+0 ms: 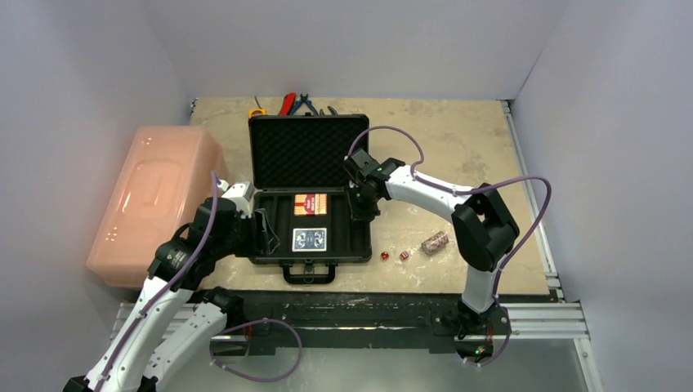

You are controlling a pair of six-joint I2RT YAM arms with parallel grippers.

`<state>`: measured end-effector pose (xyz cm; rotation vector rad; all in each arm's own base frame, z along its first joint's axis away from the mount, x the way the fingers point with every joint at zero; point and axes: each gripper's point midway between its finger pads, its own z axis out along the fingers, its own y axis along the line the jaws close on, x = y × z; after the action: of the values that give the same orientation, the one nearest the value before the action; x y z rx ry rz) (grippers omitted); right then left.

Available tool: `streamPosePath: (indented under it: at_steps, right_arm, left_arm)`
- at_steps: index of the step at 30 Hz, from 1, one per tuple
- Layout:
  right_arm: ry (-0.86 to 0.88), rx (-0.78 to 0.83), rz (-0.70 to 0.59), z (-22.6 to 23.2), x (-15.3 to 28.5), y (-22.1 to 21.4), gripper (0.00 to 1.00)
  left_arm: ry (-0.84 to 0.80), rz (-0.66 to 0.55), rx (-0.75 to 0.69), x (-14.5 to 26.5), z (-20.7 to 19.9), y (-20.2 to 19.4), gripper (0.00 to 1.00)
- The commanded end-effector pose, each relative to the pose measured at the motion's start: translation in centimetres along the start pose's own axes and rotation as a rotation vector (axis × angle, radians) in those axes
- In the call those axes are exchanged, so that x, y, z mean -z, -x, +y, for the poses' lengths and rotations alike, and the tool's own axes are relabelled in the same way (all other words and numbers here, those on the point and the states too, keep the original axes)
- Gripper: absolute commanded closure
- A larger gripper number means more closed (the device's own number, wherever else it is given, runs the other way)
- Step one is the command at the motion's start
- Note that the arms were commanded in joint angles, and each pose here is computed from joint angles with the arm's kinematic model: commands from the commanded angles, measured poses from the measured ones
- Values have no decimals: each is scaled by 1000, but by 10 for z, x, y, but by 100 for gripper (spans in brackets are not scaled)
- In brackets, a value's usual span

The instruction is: Pack up texas hold em set

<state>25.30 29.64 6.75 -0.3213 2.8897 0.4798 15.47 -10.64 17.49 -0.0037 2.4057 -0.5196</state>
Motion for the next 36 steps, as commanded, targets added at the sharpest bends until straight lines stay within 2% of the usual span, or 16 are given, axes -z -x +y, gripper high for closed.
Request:
streamPosePath:
  at_steps: [1, 17, 26, 29, 33, 36]
  right_arm:
    - [-17, -1, -75, -2, 4, 27, 83]
    - [-49, 6, -146, -7, 8, 58, 85]
    - [-70, 10, -222, -5, 46, 71, 76]
    - [-81, 10, -259, -6, 64, 73, 72]
    - [-100, 2, -310, -9, 85, 75, 60]
    - [-124, -26, -368, -15, 101, 78, 46]
  left_arm:
    - [-1, -39, -15, 0, -1, 8, 46]
    - [-3, -47, -17, 2, -1, 9, 45]
    - [-3, -53, -17, 2, -1, 9, 46]
    - [-3, -52, -17, 2, -1, 9, 46]
    - [-6, -46, -19, 1, -2, 9, 45]
    - [-8, -48, -19, 2, -2, 9, 46]
